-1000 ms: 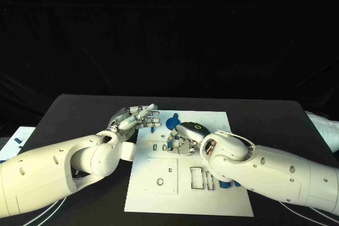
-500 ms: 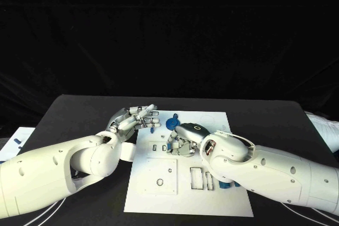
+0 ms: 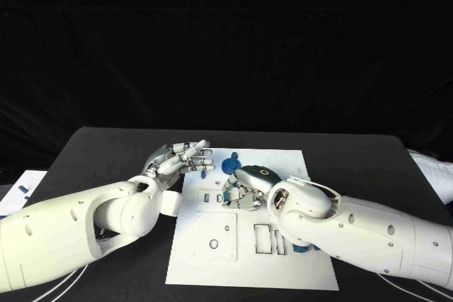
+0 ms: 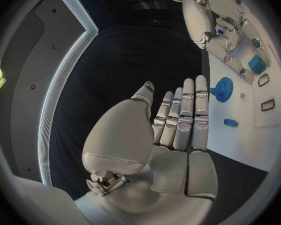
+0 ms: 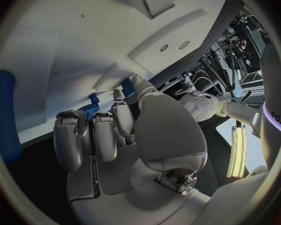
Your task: Assemble the parts on the task board
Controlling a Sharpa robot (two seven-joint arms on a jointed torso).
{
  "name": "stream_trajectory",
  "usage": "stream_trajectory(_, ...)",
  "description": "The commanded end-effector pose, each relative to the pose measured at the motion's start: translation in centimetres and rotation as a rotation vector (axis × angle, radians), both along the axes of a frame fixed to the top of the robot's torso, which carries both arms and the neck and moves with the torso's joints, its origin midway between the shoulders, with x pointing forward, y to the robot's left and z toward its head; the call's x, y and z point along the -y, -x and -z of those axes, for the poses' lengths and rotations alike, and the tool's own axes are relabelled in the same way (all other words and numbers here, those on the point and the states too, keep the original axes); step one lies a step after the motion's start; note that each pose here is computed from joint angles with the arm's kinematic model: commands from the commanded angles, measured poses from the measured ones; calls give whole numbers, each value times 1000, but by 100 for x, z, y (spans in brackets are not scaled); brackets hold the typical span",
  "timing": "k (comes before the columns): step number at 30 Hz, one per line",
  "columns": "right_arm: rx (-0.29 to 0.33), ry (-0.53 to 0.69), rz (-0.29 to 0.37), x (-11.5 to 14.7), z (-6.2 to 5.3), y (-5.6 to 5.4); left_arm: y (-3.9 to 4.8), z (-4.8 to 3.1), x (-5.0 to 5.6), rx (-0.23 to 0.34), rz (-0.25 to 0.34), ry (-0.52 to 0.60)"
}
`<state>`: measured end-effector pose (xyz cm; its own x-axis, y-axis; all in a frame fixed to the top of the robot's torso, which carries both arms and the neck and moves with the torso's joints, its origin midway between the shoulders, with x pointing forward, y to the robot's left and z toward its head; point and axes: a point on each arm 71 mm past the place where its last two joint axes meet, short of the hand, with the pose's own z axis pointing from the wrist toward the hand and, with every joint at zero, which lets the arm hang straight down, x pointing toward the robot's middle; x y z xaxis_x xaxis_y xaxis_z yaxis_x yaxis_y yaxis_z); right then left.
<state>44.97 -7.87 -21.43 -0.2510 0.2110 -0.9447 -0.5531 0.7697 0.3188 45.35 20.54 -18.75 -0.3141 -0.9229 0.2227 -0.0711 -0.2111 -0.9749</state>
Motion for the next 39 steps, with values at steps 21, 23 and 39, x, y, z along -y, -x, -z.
stream_trajectory(21, -117, -506, -91, 687, -823, 37, -38, 192, -49, -152, 183, -395)
stream_trajectory(23, -134, -546, -45, 855, -912, -29, -58, 202, -51, -190, 230, -514)
stream_trajectory(39, -143, -610, 140, 1445, -1004, -202, -327, -161, 172, -210, 382, -1297)
